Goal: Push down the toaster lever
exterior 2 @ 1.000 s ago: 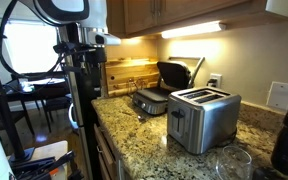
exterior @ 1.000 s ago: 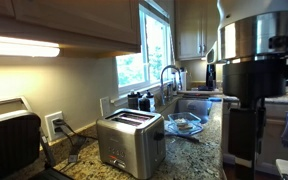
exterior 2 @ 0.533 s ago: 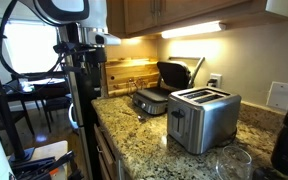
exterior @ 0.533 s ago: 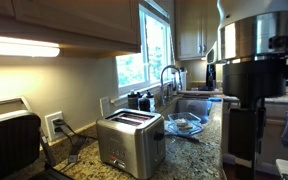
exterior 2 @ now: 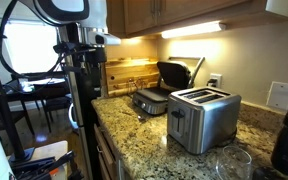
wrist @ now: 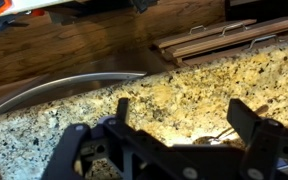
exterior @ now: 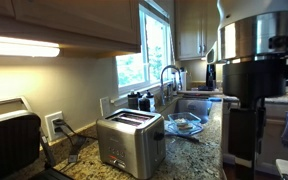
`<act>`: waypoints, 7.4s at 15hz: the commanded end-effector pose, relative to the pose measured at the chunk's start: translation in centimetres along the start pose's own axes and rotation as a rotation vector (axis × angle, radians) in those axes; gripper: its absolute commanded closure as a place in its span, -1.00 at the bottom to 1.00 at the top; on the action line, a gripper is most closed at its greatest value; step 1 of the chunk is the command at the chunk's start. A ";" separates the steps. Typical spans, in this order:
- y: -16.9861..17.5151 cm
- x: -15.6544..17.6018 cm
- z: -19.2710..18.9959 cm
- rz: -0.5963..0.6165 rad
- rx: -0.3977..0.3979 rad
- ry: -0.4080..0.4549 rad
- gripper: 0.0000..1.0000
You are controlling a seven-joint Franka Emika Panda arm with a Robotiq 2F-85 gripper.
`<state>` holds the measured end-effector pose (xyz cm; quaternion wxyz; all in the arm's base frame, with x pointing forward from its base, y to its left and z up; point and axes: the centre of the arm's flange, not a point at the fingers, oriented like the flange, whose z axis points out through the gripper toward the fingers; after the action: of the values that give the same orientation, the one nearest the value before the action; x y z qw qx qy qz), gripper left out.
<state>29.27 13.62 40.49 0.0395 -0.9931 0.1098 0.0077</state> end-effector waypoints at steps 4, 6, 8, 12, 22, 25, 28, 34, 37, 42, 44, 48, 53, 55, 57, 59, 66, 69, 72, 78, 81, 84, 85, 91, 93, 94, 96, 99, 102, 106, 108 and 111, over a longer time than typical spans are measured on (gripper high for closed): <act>0.1 0.3 0.1 0.002 -0.002 -0.003 -1.00; 0.3 1.2 0.1 0.010 -0.009 0.006 -1.00; 0.7 2.4 0.0 0.004 -0.024 0.015 -1.00; 1.7 5.1 0.1 -0.041 -0.075 0.034 -1.00; 7.1 13.3 -0.9 -0.259 -0.017 0.118 -1.00; 7.9 14.0 -1.4 -0.276 -0.039 0.134 -1.00; 7.7 13.7 -1.1 -0.258 -0.029 0.111 -1.00; 7.6 13.8 -1.2 -0.260 -0.031 0.112 -1.00; 7.5 14.2 -1.0 -0.275 -0.035 0.136 -1.00; 7.2 16.3 -1.0 -0.296 -0.035 0.192 -1.00; 7.3 17.5 -0.6 -0.291 -0.038 0.204 -1.00; 7.5 19.0 0.5 -0.277 -0.054 0.192 -0.37; 9.2 21.2 0.8 -0.258 -0.066 0.200 0.31; 10.1 22.1 0.8 -0.236 -0.067 0.208 0.57; 10.8 22.7 0.9 -0.218 -0.061 0.205 0.84; 11.1 23.1 1.5 -0.209 -0.057 0.192 0.95; 11.2 23.5 3.1 -0.204 -0.054 0.165 0.93; 11.2 23.4 4.2 -0.218 -0.037 0.164 0.96; 11.1 23.6 5.0 -0.233 -0.029 0.175 0.96; 11.4 23.7 6.9 -0.254 -0.011 0.191 0.96; 11.5 23.7 8.0 -0.261 -0.007 0.180 0.95; 11.6 23.9 10.0 -0.267 -0.014 0.159 0.95; 11.7 24.7 11.0 -0.267 -0.015 0.153 0.95; 12.3 26.3 15.7 -0.260 -0.026 0.113 0.95; 12.2 26.1 15.5 -0.259 -0.021 0.110 0.96; 12.0 26.0 15.0 -0.252 -0.026 0.113 0.96; 11.3 25.5 12.4 -0.257 -0.025 0.121 0.97; 10.2 24.6 8.5 -0.261 -0.039 0.121 0.95; 9.5 24.4 5.7 -0.274 -0.040 0.123 0.97; 8.1 21.8 -0.5 -0.285 -0.060 0.146 0.96; 7.5 20.5 -3.2 -0.287 -0.079 0.150 0.41; 7.0 19.0 -5.8 -0.276 -0.089 0.146 0.06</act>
<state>48.72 1.42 42.37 -0.0021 -0.9967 -0.0385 -0.0715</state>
